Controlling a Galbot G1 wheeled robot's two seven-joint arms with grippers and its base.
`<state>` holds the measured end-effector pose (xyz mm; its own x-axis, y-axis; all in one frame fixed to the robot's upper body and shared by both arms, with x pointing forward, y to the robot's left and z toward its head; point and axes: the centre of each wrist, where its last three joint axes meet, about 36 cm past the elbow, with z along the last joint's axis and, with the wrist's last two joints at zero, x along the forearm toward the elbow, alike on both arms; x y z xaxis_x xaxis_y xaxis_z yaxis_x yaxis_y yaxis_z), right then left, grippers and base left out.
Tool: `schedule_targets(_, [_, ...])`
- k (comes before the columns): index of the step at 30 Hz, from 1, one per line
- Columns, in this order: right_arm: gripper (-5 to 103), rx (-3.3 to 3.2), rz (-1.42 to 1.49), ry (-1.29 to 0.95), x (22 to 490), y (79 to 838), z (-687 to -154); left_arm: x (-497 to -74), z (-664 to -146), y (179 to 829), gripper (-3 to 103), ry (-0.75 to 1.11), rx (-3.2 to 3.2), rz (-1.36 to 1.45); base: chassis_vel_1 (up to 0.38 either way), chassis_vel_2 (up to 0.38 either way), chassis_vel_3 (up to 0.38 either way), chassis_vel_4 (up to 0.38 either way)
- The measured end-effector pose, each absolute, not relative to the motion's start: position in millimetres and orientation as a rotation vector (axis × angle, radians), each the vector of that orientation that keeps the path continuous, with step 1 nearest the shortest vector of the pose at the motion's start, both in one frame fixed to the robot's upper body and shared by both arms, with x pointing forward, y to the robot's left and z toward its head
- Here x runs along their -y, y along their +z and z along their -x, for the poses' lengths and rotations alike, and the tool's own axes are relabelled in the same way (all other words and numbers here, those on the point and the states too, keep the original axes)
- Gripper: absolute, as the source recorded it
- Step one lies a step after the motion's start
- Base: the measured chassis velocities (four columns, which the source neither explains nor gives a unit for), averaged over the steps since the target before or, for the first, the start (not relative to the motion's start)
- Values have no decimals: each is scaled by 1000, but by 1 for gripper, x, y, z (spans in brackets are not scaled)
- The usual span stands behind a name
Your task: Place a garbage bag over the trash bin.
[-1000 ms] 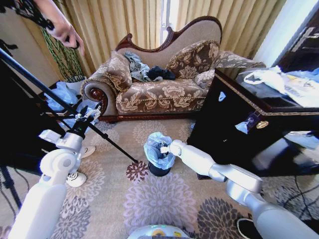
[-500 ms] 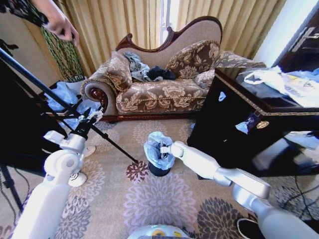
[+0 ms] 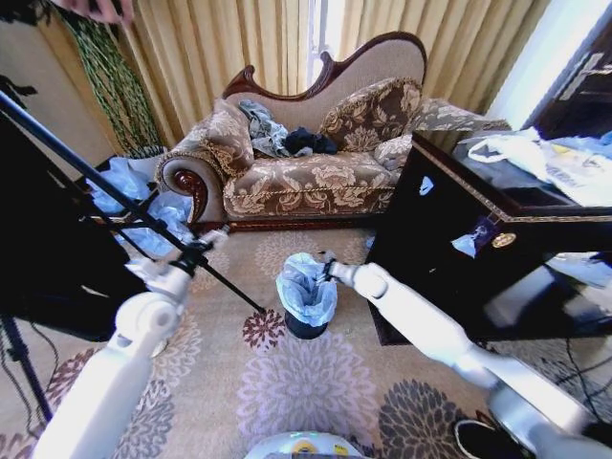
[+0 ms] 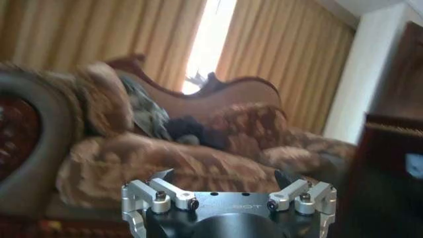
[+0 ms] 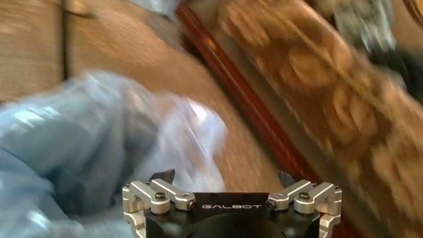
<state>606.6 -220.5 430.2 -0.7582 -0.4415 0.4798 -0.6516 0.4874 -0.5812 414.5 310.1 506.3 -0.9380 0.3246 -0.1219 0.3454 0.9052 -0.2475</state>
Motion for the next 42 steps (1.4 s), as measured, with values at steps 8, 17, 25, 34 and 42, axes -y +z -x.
schedule_targets(8, [100,2474,-815,871,219,396,-621,-294,-412,498,100,-465,-3001,-537,0,0,0,0])
schedule_targets(17, [101,2498,-741,753,209,382,-627,-299,-409,498,100,-482,-3009,-519,0,0,0,0])
schedule_targets(25, [97,2552,-656,811,208,373,-650,-296,-406,495,100,-509,-3008,-526,0,0,0,0])
schedule_targets(34, [97,2524,-625,899,225,354,-661,-296,-403,494,100,-522,-3006,-532,0,0,0,0])
schedule_targets(42, [98,2457,-684,861,236,330,-655,-293,-402,491,100,-535,-3005,-542,0,0,0,0])
